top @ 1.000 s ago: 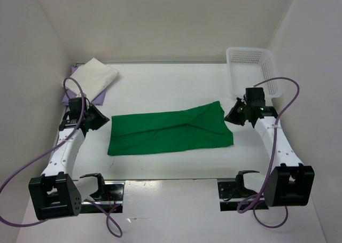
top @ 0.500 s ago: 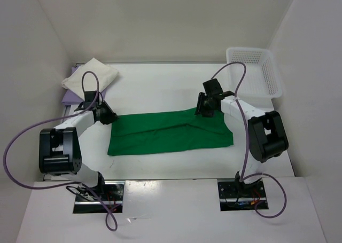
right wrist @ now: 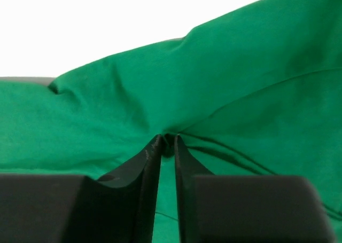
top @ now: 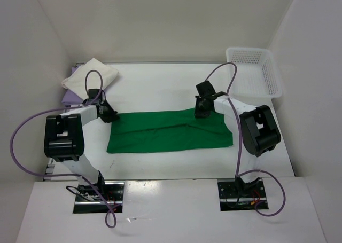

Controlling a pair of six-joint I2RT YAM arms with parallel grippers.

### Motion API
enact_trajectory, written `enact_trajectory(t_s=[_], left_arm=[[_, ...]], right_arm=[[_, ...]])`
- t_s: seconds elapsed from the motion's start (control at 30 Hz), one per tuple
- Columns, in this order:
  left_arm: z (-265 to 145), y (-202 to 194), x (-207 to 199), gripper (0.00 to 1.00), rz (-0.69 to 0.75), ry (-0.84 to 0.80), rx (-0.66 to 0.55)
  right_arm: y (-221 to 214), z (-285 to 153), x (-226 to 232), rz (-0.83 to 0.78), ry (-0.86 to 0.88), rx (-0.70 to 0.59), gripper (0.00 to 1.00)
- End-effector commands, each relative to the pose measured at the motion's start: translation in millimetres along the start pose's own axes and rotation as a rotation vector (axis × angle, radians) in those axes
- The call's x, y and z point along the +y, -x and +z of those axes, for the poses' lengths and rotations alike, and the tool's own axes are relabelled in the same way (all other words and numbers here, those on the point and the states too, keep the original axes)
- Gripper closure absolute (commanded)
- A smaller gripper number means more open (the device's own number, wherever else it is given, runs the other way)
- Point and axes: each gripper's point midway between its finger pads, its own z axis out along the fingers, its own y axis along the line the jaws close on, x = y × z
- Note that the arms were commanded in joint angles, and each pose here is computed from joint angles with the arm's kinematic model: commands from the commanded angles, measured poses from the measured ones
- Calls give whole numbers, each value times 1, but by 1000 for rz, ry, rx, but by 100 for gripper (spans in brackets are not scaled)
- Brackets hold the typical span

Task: Fold and stack the t-shirts
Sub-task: Fold the other side of the tshirt into a rectangle

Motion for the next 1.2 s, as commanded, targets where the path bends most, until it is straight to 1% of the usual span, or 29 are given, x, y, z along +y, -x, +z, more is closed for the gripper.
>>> enact_trajectory(t_s=[0.0, 0.03, 0.13, 0.2, 0.23, 0.3, 0.37, 0.4, 0.5, 0.53, 0.6, 0.63, 0.67, 0.7, 0.77, 0.8, 0.83, 0.87, 0.9, 0.97, 1.0, 1.03, 1.1, 1.13, 1.17], left_arm=[[-5, 11, 16, 78, -12, 61, -63], [-4, 8, 19, 78, -13, 66, -56], [-14, 19, 18, 78, -24, 52, -93], [-15, 21, 14, 78, -22, 39, -95], [-17, 21, 13, 78, -22, 39, -95], [-17, 20, 12, 78, -22, 31, -90], [-20, 21, 8, 78, -20, 16, -92], [-22, 23, 6, 78, -28, 11, -99], [-24, 26, 4, 78, -27, 5, -107], [-27, 32, 0, 78, -14, -5, -123], [-27, 30, 1, 78, -15, 1, -114], [-32, 36, -4, 78, -12, -13, -134], [-34, 40, -7, 78, -10, -19, -141], [-38, 43, -9, 78, -8, -21, -160], [-49, 52, -18, 78, -15, -47, -195], [-54, 57, -25, 78, -10, -70, -206], [-57, 57, -28, 78, -17, -85, -207], [-64, 60, -37, 78, -10, -121, -210], [-64, 56, -42, 78, -11, -135, -197], [-67, 52, -54, 78, 0, -165, -194], [-70, 48, -64, 78, 6, -198, -188], [-68, 36, -74, 78, 24, -215, -168], [-60, 16, -80, 78, 13, -241, -117], [-53, 5, -82, 78, 17, -239, -90], [-52, 5, -82, 78, 5, -247, -96]], right_arm=[[11, -8, 19, -31, 31, -41, 89], [5, -11, 21, -28, 31, -31, 91], [-6, -21, 28, -25, 49, -17, 95], [-18, -32, 34, -32, 70, -7, 95], [-25, -33, 29, -16, 59, 8, 95], [-34, -43, 33, 8, 89, 15, 95], [-51, -51, 33, 24, 117, 47, 95], [-55, -52, 31, 48, 114, 52, 94], [-88, -60, 37, 68, 155, 120, 91], [-93, -63, 37, 84, 167, 137, 86], [-109, -73, 41, 123, 212, 169, 79], [-115, -78, 43, 124, 226, 178, 75], [-117, -81, 44, 133, 241, 183, 64], [-114, -91, 50, 131, 281, 177, 61], [-117, -96, 45, 107, 265, 193, 59], [-99, -105, 50, 90, 262, 136, 59], [-90, -109, 50, 56, 252, 108, 59], [-78, -112, 49, 51, 245, 77, 61], [-62, -114, 52, 47, 246, 39, 70], [-49, -98, 46, 44, 198, 15, 80], [-42, -88, 44, 57, 187, 1, 88], [-43, -72, 43, 57, 166, 14, 91], [-28, -55, 32, 77, 124, -20, 96], [-18, -47, 23, 92, 89, -57, 98], [-11, -36, 19, 110, 73, -56, 99]])
